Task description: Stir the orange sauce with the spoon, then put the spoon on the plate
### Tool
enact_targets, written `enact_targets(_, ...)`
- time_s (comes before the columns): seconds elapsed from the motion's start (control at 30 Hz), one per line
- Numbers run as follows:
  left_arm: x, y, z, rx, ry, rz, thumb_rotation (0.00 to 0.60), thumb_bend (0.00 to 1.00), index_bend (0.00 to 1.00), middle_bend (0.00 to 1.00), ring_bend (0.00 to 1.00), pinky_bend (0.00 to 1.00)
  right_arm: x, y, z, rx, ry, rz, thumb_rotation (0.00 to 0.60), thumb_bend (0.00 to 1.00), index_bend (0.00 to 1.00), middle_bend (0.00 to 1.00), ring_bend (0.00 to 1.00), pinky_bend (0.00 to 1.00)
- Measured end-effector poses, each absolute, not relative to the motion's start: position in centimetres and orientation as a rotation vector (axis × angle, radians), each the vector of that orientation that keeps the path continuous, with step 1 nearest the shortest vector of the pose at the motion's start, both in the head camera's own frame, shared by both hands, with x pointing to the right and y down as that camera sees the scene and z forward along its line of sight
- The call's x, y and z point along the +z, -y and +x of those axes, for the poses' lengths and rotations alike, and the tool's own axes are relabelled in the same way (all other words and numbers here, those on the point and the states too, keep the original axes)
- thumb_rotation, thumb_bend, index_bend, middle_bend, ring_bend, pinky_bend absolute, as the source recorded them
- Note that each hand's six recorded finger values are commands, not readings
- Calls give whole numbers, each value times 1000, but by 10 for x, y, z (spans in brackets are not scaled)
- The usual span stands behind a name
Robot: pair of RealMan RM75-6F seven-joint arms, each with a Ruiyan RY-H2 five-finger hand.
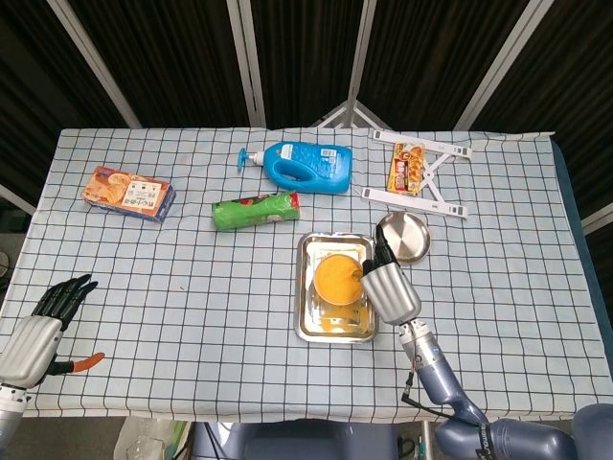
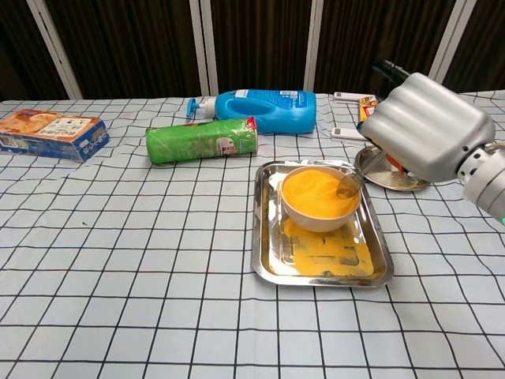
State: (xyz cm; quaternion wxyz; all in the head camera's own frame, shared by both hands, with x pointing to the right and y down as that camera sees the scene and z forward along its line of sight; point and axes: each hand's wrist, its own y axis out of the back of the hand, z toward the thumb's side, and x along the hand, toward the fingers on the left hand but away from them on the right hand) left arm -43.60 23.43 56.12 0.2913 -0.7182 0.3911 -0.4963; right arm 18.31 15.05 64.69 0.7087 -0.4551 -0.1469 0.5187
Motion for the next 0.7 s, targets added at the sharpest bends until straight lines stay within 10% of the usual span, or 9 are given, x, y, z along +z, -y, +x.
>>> enact_targets(0.7, 561, -234, -436, -1324, -1046, -1914, 600, 0, 0, 0, 0, 0, 643, -168, 162, 1102, 343, -1107, 600, 669, 655, 607, 299, 0)
